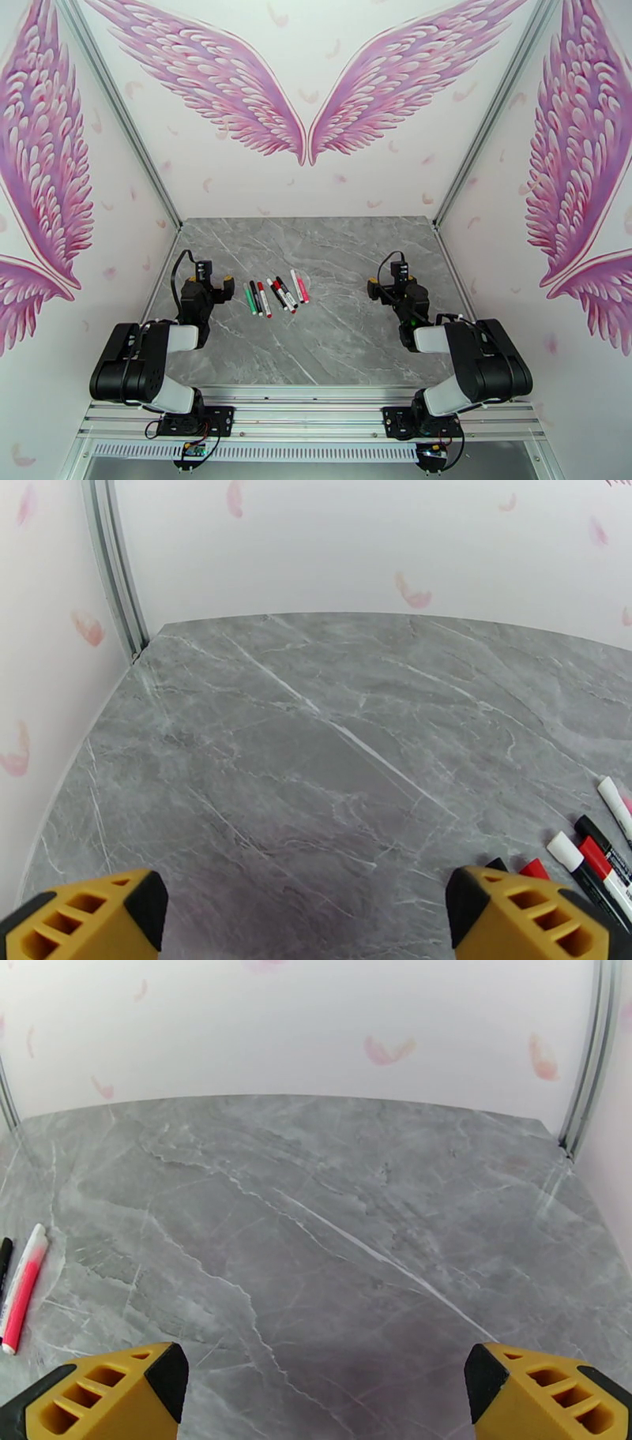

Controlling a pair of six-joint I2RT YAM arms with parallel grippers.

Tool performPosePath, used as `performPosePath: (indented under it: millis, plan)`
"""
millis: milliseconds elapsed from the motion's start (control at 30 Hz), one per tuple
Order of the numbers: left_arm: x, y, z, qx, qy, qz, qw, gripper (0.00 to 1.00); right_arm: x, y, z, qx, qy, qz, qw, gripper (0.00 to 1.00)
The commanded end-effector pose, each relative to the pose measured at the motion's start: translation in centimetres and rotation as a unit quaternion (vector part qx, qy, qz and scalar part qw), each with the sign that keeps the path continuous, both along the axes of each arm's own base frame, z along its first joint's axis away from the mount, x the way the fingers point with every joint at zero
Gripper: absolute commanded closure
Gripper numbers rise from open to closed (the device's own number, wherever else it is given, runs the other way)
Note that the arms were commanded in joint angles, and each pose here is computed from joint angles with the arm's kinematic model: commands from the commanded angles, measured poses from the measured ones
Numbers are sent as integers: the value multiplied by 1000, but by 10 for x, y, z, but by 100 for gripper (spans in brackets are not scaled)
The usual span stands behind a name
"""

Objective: Open the pen caps

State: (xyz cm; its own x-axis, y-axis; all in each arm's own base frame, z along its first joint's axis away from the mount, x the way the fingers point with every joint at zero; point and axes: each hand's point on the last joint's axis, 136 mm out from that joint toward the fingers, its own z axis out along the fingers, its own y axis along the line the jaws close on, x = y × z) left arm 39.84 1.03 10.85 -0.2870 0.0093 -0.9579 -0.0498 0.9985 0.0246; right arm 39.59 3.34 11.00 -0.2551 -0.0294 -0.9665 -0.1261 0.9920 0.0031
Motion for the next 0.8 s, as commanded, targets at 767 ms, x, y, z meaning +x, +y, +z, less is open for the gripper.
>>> performPosePath:
  millis: [767]
  plan:
    - [-25,-89,101,-85,101,-59,990,1,-27,-1,92,136,103,-50,984,1]
